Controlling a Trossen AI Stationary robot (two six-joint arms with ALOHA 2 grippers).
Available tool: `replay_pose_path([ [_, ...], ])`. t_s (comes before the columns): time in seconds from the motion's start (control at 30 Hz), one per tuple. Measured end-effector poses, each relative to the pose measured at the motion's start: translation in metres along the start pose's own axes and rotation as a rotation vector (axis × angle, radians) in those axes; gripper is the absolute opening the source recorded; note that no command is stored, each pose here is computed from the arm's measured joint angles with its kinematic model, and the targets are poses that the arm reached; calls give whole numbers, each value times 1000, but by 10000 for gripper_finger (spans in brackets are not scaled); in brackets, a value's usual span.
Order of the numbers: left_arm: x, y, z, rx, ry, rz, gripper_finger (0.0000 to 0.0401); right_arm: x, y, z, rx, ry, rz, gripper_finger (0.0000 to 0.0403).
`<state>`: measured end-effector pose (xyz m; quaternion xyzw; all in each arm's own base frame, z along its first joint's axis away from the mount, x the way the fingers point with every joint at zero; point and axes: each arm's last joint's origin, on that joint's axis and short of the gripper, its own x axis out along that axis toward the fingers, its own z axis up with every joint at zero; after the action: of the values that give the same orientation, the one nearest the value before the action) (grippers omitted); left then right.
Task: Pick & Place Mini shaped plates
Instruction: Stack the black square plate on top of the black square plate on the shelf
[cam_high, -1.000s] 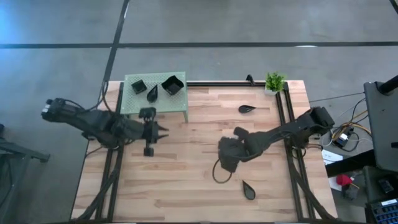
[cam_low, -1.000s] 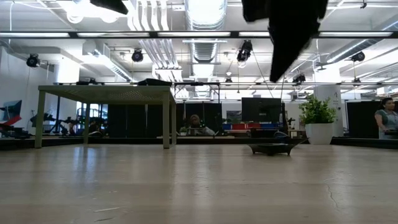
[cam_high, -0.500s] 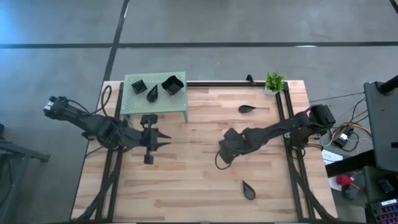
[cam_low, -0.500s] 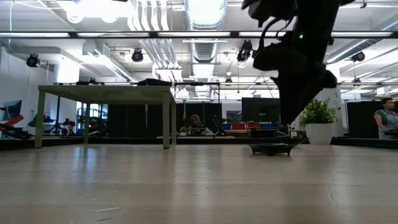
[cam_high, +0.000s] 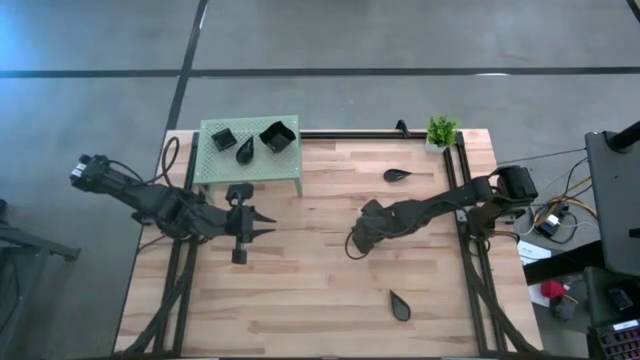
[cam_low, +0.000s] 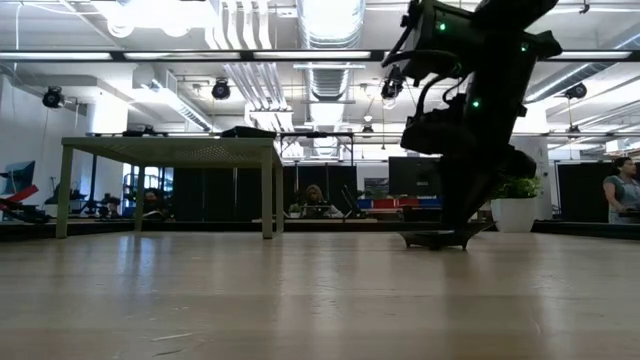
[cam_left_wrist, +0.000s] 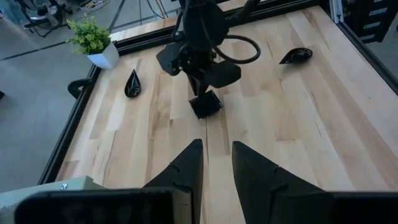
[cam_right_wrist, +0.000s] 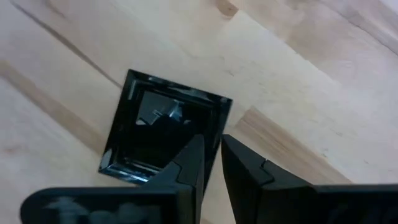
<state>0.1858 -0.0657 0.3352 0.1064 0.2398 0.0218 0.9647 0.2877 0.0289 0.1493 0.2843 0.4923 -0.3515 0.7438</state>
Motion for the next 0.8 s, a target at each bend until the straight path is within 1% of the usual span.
replay_pose_path([
  [0.4, 0, 0, 0, 0, 0, 0, 80, 5, -5, -2, 10, 11, -14, 52],
  [0.6, 0, 0, 0, 0, 0, 0, 80, 11, -4, -6, 14, 21, 67, 52],
  [0.8, 0, 0, 0, 0, 0, -1, 80, 12, -4, -6, 19, 13, 78, 52],
])
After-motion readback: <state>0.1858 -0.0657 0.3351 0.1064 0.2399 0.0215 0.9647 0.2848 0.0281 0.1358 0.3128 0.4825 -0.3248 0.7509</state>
